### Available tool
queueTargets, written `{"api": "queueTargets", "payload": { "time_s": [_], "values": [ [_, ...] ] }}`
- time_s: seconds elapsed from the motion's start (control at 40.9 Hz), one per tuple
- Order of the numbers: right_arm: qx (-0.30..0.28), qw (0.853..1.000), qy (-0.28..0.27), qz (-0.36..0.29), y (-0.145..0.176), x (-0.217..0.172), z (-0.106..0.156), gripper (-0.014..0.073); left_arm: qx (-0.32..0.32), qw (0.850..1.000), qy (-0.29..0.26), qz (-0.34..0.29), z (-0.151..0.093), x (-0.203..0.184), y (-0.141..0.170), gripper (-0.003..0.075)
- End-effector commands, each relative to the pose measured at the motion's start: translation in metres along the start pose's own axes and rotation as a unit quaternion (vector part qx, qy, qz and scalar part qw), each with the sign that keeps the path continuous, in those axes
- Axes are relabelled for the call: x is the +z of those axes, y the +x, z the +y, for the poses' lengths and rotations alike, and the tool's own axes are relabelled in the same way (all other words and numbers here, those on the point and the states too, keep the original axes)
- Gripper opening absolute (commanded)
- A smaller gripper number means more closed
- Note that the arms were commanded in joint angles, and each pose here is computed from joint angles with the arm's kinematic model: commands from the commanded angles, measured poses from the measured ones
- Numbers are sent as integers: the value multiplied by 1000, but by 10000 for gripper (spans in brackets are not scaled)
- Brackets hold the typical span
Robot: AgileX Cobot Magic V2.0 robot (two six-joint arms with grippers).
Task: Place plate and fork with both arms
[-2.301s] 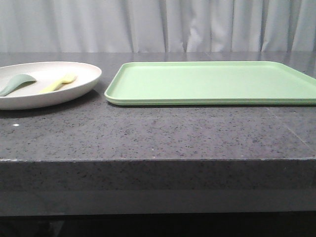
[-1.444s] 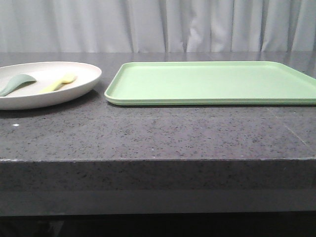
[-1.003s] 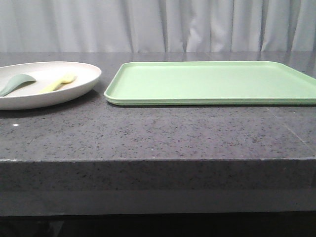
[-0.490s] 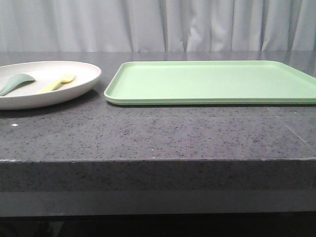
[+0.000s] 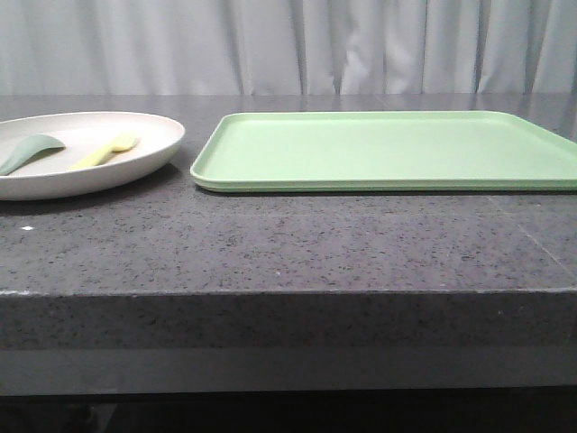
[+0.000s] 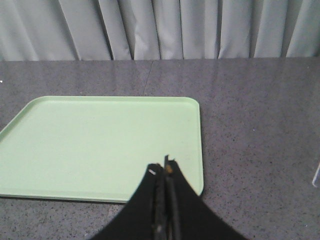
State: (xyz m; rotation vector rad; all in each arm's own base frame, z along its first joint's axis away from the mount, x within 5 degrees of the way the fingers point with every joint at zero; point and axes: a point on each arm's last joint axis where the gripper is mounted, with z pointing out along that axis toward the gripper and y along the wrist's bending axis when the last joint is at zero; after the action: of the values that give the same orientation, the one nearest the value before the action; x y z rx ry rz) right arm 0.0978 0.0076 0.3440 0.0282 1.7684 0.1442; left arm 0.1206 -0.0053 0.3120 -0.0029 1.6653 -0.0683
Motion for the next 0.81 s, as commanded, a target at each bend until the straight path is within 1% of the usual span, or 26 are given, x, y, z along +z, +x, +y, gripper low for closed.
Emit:
{"api": "queueTargets", "payload": {
  "time_s": [0.0,0.049,0.098,0.147,0.196,0.245,0.294,0.343,0.367,0.392,0.441,0.465,0.514,0.636,0.685,0.734,0.783],
  "values": [
    [-1,999,3,-43,-17,2,0,-57,-1,999,2,-49,-1,5,-20,-18],
    [-1,999,3,-43,-17,2,0,-52,-1,999,3,-51,-1,6,-20,-18],
    [-1,999,3,-43,-17,2,0,-29,-1,998,3,-56,-1,6,-21,-14],
    [-1,999,3,-43,-17,2,0,17,-1,998,3,-61,-1,5,-22,9],
    [-1,999,3,-43,-17,2,0,102,-1,998,3,-62,-1,5,-22,66],
    [-1,999,3,-43,-17,2,0,197,-1,998,3,-63,-1,5,-22,160],
    [-1,999,3,-43,-17,2,0,303,-1,998,3,-63,-1,5,-22,290],
    [-1,999,3,-43,-17,2,0,410,-2,998,3,-63,-1,5,-22,460],
    [-1,999,3,-43,-17,2,0,466,-4,998,3,-63,-1,5,-22,520],
    [-1,999,3,-43,-17,2,0,505,-7,998,4,-64,-1,5,-22,589],
    [-1,999,3,-43,-17,2,0,584,-7,998,4,-64,-1,5,-22,678],
    [-1,999,3,-43,-17,2,0,605,-7,998,4,-64,-1,5,-22,701],
    [-1,999,3,-43,-17,2,0,635,-7,998,4,-65,-1,5,-23,690],
    [-1,999,3,-43,-17,2,0,636,-7,998,4,-65,-1,5,-23,640],
    [-1,999,3,-43,-17,2,0,636,-7,998,4,-68,-1,6,-28,622],
    [-1,999,3,-43,-17,2,0,636,-7,998,3,-60,-2,8,-34,619],
    [-1,999,3,-43,-17,2,0,636,-7,999,2,-42,-2,13,-42,619]
  ]
}}
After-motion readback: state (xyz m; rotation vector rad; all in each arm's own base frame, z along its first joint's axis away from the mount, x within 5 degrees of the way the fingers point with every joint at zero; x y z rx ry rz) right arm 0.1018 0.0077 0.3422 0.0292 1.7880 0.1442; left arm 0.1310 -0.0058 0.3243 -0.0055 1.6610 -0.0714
